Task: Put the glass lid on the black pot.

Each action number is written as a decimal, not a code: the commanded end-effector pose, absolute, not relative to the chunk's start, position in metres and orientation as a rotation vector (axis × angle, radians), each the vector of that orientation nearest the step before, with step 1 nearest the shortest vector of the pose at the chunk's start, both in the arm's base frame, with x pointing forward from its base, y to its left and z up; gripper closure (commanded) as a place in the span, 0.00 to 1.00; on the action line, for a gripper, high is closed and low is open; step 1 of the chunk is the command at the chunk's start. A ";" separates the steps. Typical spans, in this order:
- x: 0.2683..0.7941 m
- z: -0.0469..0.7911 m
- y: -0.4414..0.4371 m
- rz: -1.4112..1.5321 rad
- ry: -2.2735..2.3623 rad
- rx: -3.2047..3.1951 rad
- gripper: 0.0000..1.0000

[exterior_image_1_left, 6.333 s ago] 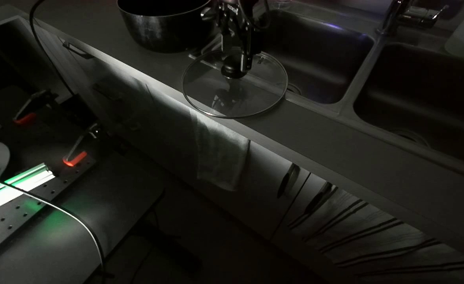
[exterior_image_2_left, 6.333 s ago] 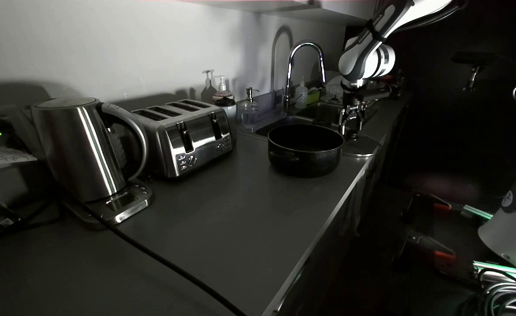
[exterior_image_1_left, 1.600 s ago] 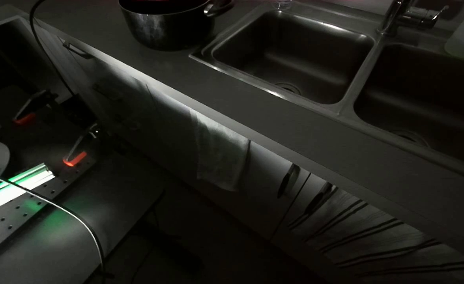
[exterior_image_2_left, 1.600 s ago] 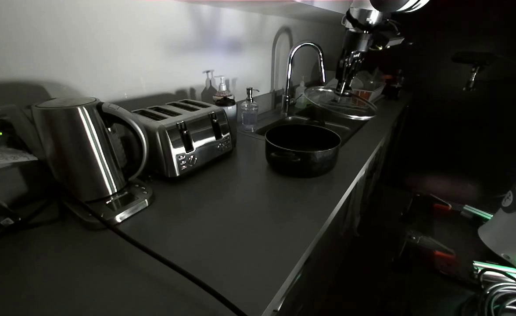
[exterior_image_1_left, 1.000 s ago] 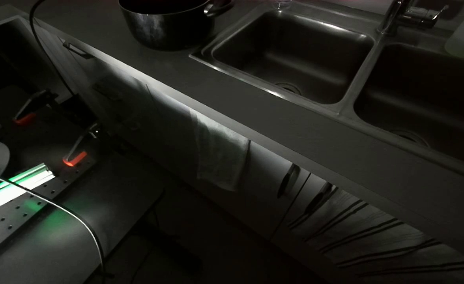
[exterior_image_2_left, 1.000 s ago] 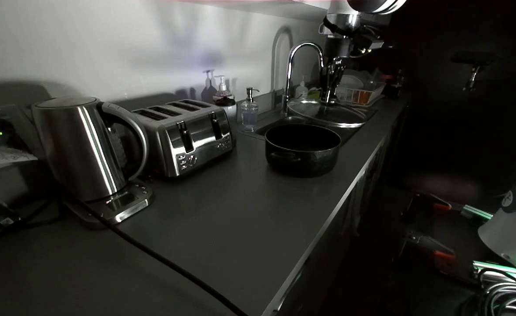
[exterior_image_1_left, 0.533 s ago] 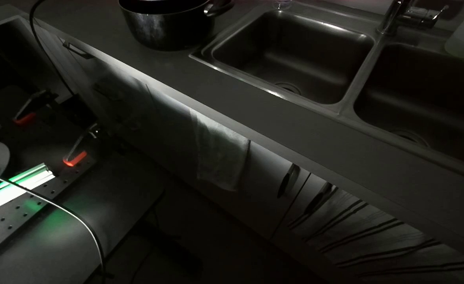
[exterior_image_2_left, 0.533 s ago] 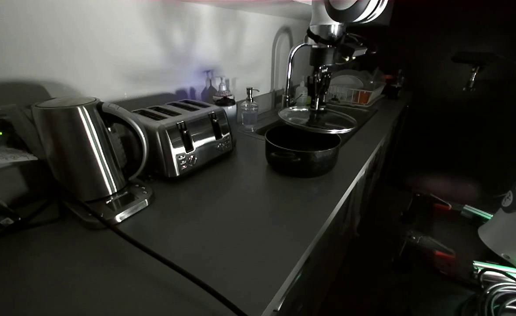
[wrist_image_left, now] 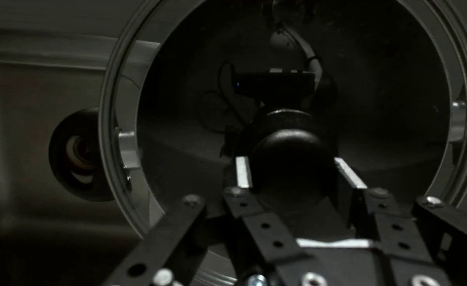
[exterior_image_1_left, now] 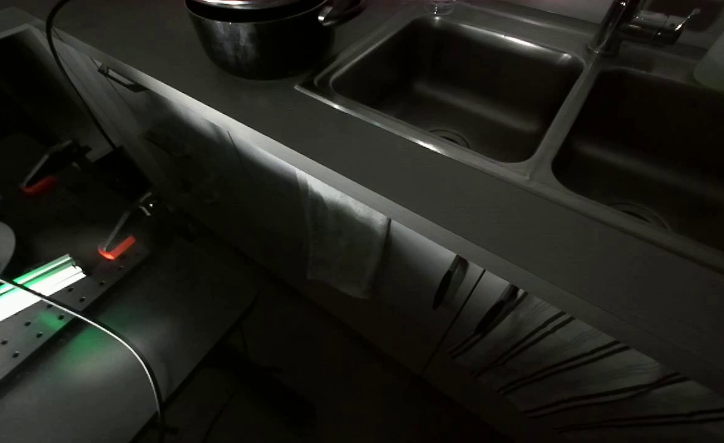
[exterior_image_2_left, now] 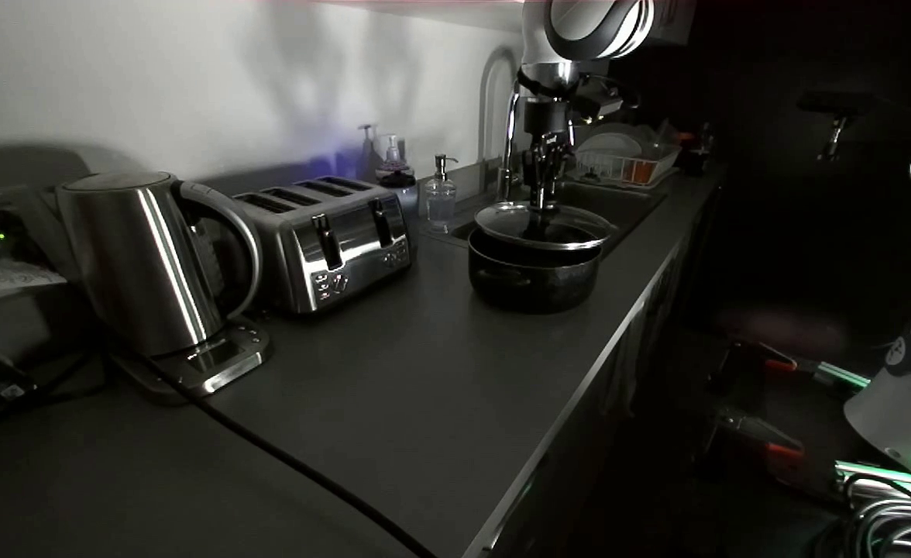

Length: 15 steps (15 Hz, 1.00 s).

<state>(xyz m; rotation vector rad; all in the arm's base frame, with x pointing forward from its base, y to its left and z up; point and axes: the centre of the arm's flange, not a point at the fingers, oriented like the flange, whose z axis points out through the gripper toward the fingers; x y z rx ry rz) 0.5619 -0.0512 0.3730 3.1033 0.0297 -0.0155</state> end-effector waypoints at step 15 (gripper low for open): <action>0.580 0.363 -0.043 -0.067 0.048 3.088 0.75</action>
